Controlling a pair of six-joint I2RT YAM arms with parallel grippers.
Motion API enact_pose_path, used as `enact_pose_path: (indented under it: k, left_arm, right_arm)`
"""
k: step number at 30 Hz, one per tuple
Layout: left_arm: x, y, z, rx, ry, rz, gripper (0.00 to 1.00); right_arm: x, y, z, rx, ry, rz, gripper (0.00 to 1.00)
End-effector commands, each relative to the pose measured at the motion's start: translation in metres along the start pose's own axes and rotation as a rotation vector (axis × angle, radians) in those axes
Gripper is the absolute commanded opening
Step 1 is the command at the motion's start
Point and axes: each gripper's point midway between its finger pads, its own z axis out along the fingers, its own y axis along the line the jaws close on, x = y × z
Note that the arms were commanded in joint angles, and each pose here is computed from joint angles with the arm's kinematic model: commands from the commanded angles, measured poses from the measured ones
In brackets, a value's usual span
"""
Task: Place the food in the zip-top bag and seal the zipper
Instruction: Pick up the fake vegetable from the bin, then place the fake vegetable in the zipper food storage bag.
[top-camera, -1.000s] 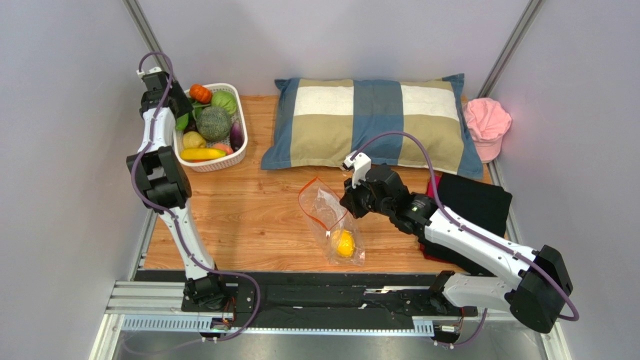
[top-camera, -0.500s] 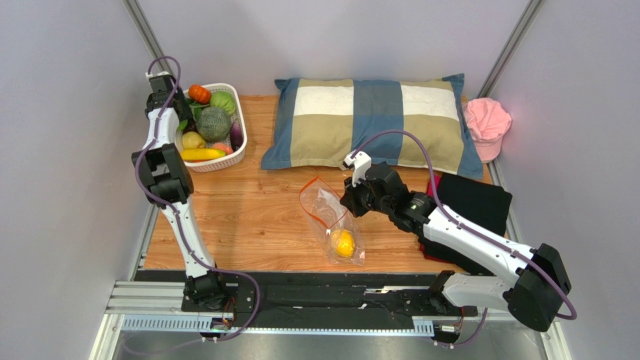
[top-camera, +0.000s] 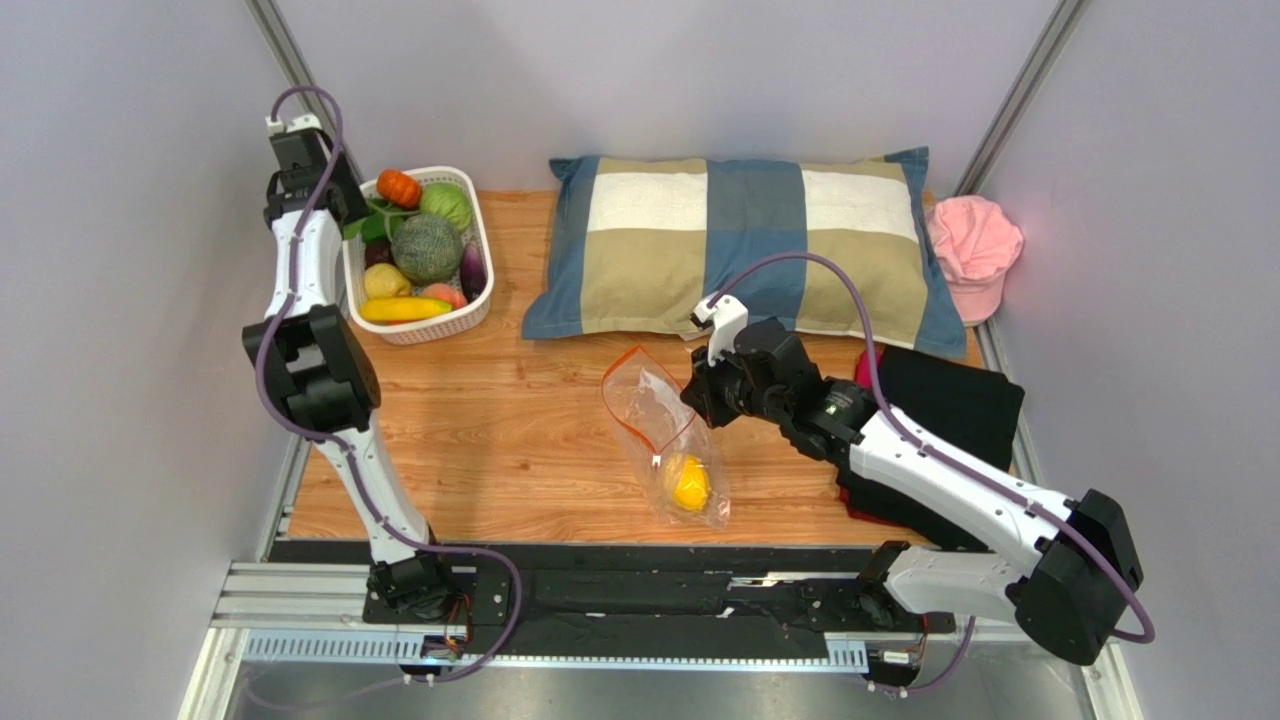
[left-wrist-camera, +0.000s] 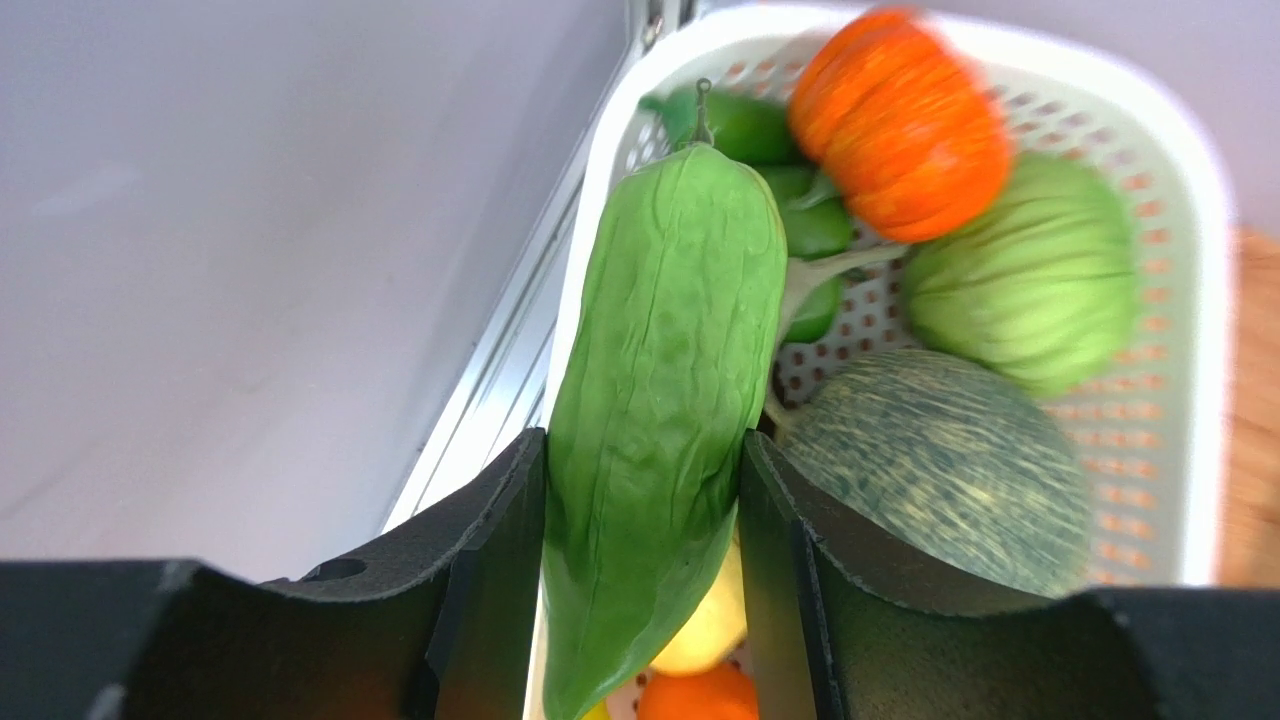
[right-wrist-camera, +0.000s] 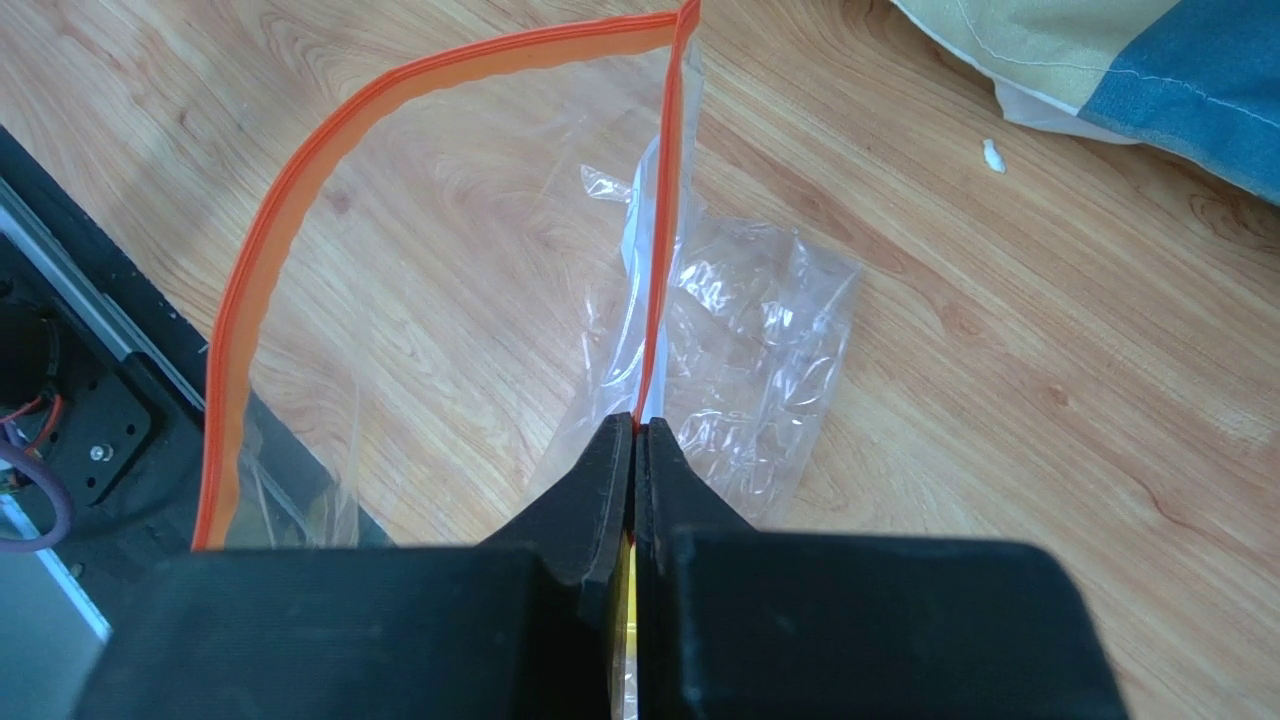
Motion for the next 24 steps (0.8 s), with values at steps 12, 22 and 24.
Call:
enact_pose_path:
  k: [12, 22, 24]
  left_arm:
    - [0.043, -0.172, -0.340, 0.989, 0.037, 0.225, 0.00]
    - [0.202, -0.214, -0.508, 1.422, 0.702, 0.127, 0.00]
    - [0.210, -0.218, -0.522, 1.468, 0.807, 0.120, 0.00]
  right_arm:
    - [-0.036, 0.023, -0.037, -0.080, -0.079, 0.127, 0.00]
    - [-0.044, 0.024, -0.043, -0.078, -0.130, 0.168, 0.00]
    - [-0.048, 0.022, -0.043, -0.069, -0.142, 0.167, 0.00]
